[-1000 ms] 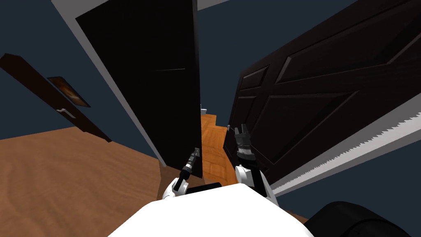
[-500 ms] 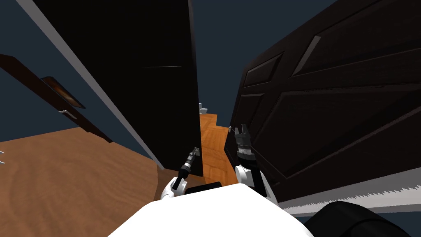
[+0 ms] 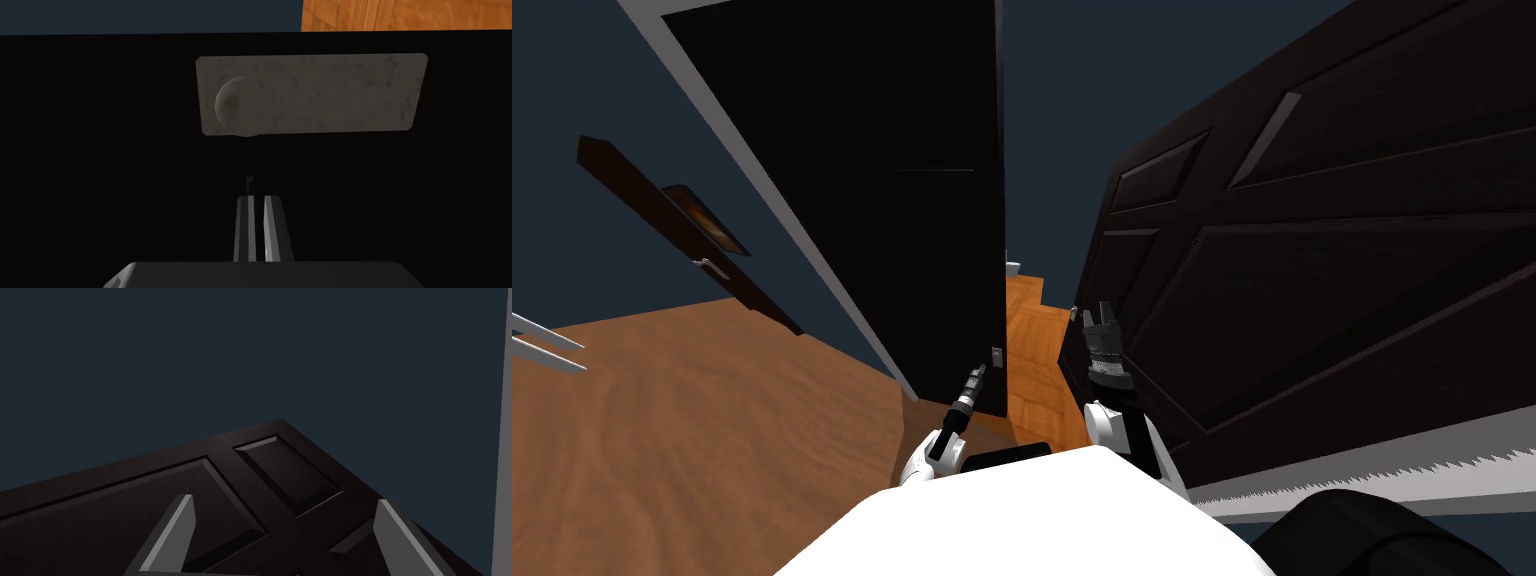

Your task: Push the door open

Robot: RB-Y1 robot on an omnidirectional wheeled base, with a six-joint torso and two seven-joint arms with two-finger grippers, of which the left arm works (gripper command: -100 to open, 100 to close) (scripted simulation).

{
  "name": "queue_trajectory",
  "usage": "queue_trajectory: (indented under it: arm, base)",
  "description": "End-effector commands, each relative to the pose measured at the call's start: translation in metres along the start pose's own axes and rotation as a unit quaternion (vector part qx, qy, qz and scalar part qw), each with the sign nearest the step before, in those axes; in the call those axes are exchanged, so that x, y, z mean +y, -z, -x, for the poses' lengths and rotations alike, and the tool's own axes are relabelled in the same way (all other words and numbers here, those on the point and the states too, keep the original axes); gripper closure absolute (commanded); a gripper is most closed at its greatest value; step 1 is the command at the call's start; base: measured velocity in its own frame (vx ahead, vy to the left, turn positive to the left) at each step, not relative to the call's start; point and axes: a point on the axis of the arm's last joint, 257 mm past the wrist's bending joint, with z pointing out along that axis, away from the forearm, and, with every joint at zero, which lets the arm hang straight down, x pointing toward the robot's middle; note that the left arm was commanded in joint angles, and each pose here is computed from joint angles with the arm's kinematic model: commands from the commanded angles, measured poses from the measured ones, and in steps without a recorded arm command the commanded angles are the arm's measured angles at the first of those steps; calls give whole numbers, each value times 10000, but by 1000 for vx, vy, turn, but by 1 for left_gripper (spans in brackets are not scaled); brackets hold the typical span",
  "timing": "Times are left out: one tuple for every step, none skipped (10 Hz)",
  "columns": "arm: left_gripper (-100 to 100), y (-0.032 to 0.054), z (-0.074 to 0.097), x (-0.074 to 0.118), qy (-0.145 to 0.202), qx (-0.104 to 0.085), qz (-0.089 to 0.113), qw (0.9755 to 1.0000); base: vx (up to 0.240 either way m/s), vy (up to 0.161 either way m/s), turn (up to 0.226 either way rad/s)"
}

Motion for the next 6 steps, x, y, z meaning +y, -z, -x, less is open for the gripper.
queue_trajectory:
  arm:
    - [-100,1,-16,-6,33,0,-10,10000]
    - [-100,-2,-38,-12,63,1,-20,10000]
    - [-100,-8,-80,-23,116,4,-36,9999]
    - [-100,-16,-124,-33,168,8,-51,9998]
    - [-100,-8,-95,-39,134,6,-47,9999]
    - [-100,12,-37,-27,90,-17,-37,10000]
  base:
    - [-208,-5,47]
    - [-208,-15,39]
    - [-215,-13,49]
    - [-233,-13,33]
    - [-104,-8,3]
    - [90,-26,-33]
